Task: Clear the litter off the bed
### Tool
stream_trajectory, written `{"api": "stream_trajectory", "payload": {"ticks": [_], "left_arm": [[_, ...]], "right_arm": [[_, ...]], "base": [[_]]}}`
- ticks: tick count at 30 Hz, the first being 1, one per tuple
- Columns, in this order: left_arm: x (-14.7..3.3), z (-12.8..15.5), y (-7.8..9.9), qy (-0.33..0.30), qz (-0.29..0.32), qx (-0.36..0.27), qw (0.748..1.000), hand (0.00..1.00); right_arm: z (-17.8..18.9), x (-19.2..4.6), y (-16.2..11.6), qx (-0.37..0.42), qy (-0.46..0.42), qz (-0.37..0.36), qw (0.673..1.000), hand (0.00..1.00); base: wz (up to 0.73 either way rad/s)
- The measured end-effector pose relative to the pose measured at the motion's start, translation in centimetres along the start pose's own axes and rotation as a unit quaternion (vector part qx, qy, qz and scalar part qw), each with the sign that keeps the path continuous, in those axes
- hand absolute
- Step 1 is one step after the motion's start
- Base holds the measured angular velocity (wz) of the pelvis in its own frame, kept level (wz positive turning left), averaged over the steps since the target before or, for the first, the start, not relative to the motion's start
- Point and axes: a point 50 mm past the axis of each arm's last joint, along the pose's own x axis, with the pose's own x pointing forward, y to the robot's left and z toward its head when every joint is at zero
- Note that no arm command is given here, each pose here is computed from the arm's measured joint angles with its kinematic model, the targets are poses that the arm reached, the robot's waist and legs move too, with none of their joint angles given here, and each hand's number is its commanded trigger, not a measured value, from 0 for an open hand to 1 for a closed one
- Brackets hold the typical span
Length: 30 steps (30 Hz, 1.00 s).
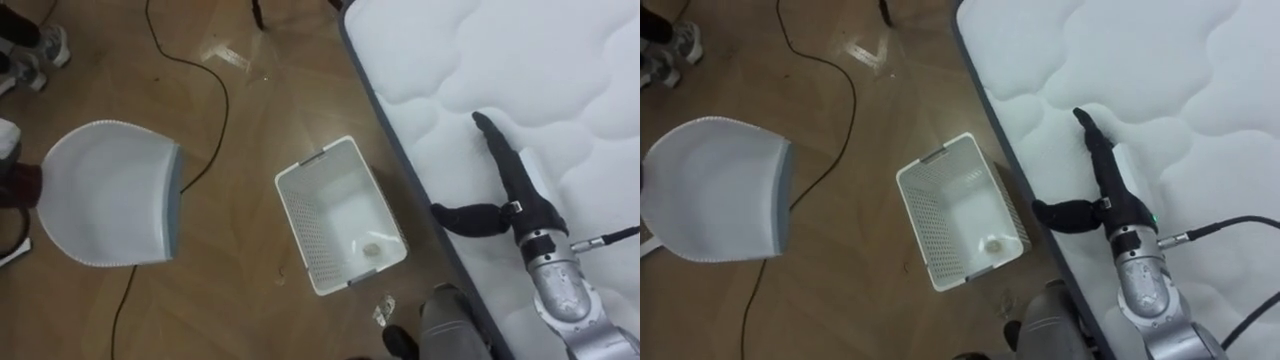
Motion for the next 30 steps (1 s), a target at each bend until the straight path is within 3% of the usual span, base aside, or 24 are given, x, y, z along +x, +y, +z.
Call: {"api": "stream_trajectory", "payload": {"ticks": [3, 10, 15, 18, 21, 25, 26, 29, 30], "left_arm": [[0.0, 0.5, -0.4, -0.005, 0.007, -0.019, 1.000, 1.00], [0.2, 5.5, 0.5, -0.077, 0.051, -0.092, 0.991, 1.00], [-1.5, 8.5, 0.7, -0.144, 0.093, -0.188, 0.967, 1.00], [-3.1, 10.3, -0.2, -0.170, 0.103, -0.275, 0.940, 1.00], [-4.6, 11.0, -0.3, -0.181, 0.122, -0.384, 0.897, 1.00], [-5.8, 13.6, 0.1, -0.213, 0.117, -0.493, 0.835, 1.00], [-6.4, 14.6, 0.0, -0.225, 0.109, -0.537, 0.805, 1.00], [-7.3, 16.9, 0.2, -0.251, 0.098, -0.599, 0.754, 1.00], [-7.5, 17.4, 0.0, -0.254, 0.092, -0.604, 0.750, 1.00]], "right_arm": [[-0.1, 0.0, -0.2, 0.002, 0.002, -0.002, 1.000, 0.00], [-1.1, -0.9, -0.9, 0.005, 0.018, -0.006, 1.000, 0.00], [-2.5, -2.2, -0.5, 0.034, 0.057, -0.011, 0.998, 0.00], [-4.2, -3.9, -0.7, 0.057, 0.107, -0.029, 0.992, 0.00], [-5.0, -4.8, -0.5, 0.084, 0.140, -0.059, 0.985, 0.00], [-5.0, -5.2, 0.3, 0.133, 0.154, -0.094, 0.975, 0.00], [-4.6, -5.2, 0.5, 0.150, 0.151, -0.102, 0.972, 0.00], [-4.5, -5.5, 1.0, 0.179, 0.159, -0.116, 0.964, 0.00], [-4.6, -5.7, 1.2, 0.180, 0.161, -0.116, 0.963, 0.00]], "base": [[0.00], [0.00], [-0.37], [-0.80], [-0.60], [-0.38], [-0.34], [-0.27], [-0.31]]}}
